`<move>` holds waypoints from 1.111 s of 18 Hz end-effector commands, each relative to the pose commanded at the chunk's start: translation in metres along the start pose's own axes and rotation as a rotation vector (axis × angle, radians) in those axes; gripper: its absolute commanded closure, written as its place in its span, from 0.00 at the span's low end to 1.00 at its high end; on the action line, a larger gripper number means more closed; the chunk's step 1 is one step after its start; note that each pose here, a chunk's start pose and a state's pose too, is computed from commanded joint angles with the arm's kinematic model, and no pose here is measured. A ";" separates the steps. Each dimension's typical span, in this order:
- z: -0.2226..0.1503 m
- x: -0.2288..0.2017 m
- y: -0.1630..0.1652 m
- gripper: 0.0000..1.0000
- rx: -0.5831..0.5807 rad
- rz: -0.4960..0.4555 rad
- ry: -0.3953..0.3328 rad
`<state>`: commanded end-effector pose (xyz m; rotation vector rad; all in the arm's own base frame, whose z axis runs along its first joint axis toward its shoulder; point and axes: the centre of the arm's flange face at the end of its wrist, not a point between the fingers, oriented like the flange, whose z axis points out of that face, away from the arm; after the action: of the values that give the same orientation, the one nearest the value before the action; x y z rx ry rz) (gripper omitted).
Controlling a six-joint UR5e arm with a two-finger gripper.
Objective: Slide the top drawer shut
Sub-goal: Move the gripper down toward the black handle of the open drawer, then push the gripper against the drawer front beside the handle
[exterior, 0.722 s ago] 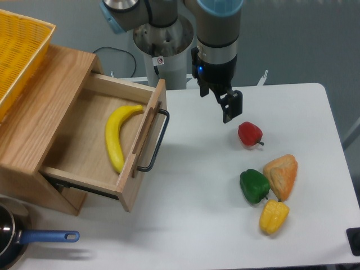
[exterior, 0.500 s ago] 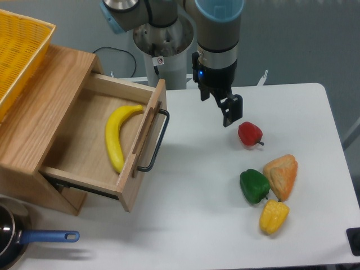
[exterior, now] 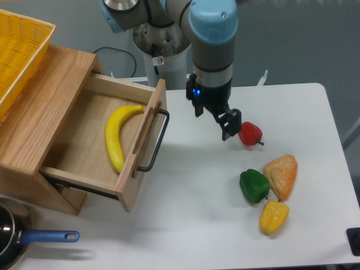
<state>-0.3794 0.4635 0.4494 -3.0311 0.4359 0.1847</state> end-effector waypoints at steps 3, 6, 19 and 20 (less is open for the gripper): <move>0.004 -0.002 -0.002 0.00 -0.002 -0.009 0.006; 0.006 -0.005 -0.017 0.00 0.010 -0.136 0.007; 0.012 0.008 -0.050 0.00 0.029 -0.317 0.031; 0.013 0.008 -0.050 0.00 0.026 -0.317 0.033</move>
<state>-0.3590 0.5098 0.4379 -3.0268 -0.0431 0.1078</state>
